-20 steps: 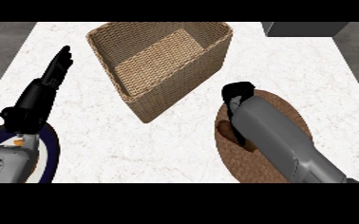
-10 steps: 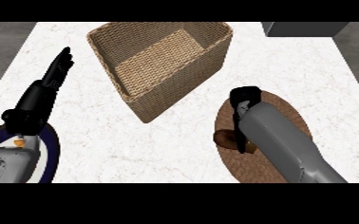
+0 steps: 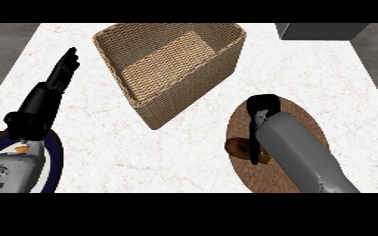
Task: Pick the sweet potato from the placemat and place it in the basket
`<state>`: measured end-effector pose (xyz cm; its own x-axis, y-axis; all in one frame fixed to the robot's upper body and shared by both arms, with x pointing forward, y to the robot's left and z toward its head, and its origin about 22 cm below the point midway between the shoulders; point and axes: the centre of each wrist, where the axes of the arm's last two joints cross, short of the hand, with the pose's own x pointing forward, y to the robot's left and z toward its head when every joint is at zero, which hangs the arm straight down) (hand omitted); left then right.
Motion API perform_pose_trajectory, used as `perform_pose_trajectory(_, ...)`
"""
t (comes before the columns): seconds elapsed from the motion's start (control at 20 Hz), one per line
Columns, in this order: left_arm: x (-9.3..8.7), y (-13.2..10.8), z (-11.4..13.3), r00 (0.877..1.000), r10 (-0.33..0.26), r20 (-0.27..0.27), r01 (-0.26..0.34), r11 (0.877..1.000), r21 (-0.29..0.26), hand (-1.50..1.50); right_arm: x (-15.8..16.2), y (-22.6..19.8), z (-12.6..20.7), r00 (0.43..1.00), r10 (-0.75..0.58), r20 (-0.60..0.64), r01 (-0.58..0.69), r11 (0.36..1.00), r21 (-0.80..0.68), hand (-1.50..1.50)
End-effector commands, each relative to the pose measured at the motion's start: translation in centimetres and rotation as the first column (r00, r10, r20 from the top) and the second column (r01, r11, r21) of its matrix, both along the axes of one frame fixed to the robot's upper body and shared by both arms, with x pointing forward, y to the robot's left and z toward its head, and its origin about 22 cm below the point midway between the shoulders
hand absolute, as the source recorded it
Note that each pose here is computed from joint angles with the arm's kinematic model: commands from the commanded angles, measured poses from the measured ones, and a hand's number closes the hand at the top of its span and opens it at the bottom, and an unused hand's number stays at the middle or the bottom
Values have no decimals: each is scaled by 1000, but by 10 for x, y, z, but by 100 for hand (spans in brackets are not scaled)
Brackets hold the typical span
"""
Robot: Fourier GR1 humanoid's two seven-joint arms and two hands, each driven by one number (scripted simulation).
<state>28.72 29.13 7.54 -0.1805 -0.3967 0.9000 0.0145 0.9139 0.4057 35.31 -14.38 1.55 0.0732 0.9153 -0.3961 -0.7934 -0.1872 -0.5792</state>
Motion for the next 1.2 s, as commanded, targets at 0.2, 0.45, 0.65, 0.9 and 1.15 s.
perform_pose_trajectory(0.2,7,-5,5,1000,7,15,-7,1000,14,0,6,-6,-15,1000,-20,-11,20,998,-55,150)
perform_pose_trajectory(0.45,5,16,22,1000,-11,-9,11,1000,3,0,-17,-17,-30,998,57,-5,-57,997,-55,150)
perform_pose_trajectory(0.65,4,0,0,1000,-15,-6,15,1000,-12,0,-4,-27,-32,992,122,36,-120,991,-67,150)
perform_pose_trajectory(0.9,2,19,-4,999,30,-13,-30,1000,1,0,-23,-15,-18,918,-185,351,181,983,45,150)
perform_pose_trajectory(1.15,-9,25,-15,996,90,-27,-90,996,4,0,-39,-18,-2,671,-497,550,438,864,247,150)
